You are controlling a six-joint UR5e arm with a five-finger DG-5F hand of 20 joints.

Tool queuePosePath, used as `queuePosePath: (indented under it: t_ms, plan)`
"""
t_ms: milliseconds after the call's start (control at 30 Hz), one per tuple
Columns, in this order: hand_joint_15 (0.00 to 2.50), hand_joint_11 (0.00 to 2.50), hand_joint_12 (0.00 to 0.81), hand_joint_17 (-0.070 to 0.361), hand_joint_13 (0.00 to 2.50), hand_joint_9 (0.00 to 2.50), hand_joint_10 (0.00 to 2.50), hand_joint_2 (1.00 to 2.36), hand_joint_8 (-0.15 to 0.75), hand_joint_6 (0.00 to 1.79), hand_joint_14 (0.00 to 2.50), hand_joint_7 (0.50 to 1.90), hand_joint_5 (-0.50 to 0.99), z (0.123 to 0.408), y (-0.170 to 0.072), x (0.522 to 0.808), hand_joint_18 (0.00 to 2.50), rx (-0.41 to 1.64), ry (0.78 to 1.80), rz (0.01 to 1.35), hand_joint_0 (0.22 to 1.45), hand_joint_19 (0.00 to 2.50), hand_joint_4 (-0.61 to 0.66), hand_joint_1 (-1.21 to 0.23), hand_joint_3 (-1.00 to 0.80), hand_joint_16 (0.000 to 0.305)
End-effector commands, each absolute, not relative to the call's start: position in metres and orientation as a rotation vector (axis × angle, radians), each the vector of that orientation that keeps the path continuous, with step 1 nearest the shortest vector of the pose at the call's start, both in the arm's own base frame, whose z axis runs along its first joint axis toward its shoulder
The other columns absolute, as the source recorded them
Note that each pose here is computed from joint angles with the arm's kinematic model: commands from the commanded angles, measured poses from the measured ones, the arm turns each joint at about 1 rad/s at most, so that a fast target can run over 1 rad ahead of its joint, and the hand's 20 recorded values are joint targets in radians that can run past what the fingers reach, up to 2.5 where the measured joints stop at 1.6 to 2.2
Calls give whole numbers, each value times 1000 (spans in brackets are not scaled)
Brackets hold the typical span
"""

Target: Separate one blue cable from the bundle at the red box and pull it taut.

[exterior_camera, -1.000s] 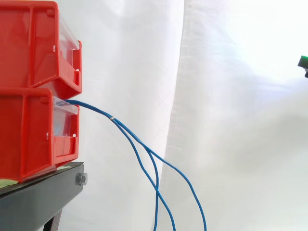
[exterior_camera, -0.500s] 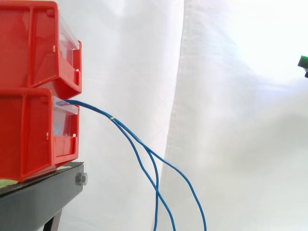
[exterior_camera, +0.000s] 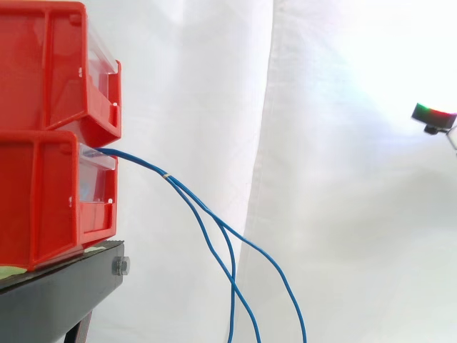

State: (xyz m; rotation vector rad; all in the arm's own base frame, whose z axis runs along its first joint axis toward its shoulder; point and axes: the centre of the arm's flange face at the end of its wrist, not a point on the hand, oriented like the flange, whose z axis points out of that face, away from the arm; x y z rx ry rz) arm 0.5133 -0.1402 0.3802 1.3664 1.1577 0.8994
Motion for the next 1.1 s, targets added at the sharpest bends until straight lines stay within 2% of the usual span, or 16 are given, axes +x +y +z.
queuePosePath:
  t_ms: [0, 100, 167, 400, 600, 767, 1033, 1067]
  plan:
    - [338, 410, 394, 123, 534, 589, 15, 1000, 307, 503, 14, 844, -196, 372, -138, 524, 572, 1354, 1132, 885, 534, 706, 207, -529, -500, 55]
    - [339, 408, 394, 123, 537, 595, 13, 1000, 307, 503, 13, 846, -194, 373, -136, 533, 572, 1310, 1086, 866, 535, 708, 208, -528, -500, 55]
    - [344, 409, 394, 123, 538, 598, 14, 1000, 308, 503, 13, 844, -194, 366, -134, 540, 572, 1287, 1092, 831, 535, 708, 210, -528, -500, 55]
    - [340, 423, 396, 121, 546, 613, 14, 1000, 312, 503, 13, 846, -191, 346, -122, 561, 575, 1268, 1096, 845, 538, 716, 213, -526, -500, 54]
    - [343, 421, 394, 120, 547, 623, 15, 1000, 311, 503, 13, 849, -190, 332, -109, 612, 573, 1261, 1111, 858, 538, 715, 218, -526, -500, 54]
    - [346, 431, 396, 120, 549, 629, 16, 1000, 311, 503, 13, 846, -188, 322, -105, 635, 576, 1265, 1122, 865, 539, 709, 221, -527, -500, 53]
    - [345, 426, 396, 119, 555, 635, 14, 1000, 313, 503, 13, 848, -187, 323, -95, 640, 578, 1235, 1120, 864, 542, 708, 222, -526, -500, 53]
    - [345, 432, 396, 119, 555, 635, 17, 1000, 313, 503, 13, 848, -186, 312, -93, 644, 579, 1241, 1135, 857, 542, 707, 222, -526, -500, 53]
